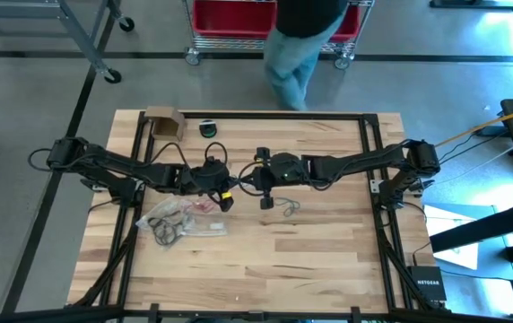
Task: Sort rubber bands
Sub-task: Put the blue rubber band into the transparent zip bag
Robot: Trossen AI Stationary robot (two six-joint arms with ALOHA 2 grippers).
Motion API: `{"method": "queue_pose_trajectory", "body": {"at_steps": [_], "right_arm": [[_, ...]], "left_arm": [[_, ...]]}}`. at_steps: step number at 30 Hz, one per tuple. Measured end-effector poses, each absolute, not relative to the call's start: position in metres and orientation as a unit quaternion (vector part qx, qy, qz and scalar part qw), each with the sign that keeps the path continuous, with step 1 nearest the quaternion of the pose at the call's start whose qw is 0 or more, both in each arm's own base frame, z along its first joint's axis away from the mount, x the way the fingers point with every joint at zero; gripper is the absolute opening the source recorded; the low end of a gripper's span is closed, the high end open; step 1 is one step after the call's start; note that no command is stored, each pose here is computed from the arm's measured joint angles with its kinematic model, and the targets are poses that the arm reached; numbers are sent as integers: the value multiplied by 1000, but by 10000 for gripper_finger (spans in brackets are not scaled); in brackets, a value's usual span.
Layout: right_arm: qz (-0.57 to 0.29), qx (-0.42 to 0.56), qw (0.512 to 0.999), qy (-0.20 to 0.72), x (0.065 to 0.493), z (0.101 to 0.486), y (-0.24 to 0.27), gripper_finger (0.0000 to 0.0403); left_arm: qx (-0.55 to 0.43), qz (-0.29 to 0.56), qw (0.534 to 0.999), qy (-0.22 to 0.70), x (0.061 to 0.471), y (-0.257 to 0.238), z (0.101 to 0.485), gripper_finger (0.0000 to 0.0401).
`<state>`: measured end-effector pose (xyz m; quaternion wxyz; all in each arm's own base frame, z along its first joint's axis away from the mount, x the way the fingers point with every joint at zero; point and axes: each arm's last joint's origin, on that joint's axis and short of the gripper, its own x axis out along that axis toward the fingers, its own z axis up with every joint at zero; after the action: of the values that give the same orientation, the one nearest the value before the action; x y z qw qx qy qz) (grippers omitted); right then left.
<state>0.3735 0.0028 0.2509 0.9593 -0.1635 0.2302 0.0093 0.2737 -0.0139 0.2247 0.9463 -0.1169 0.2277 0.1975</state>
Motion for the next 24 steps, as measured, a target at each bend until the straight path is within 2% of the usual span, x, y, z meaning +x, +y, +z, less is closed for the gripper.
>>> {"method": "queue_pose_trajectory", "body": {"at_steps": [4,11,15,20,24], "right_arm": [[15,-177,953,246,372,249,3,27],[14,-178,944,277,368,244,3,119],[15,-179,941,285,359,253,8,158],[17,-123,950,287,337,277,19,174],[13,-49,942,331,314,287,29,171]], "left_arm": [[-117,198,946,228,274,-14,225,0],[-120,183,947,236,273,-15,224,0],[-121,183,947,236,274,-15,224,0],[-121,184,947,235,274,-14,224,0],[-121,183,947,235,274,-14,224,0]]}}
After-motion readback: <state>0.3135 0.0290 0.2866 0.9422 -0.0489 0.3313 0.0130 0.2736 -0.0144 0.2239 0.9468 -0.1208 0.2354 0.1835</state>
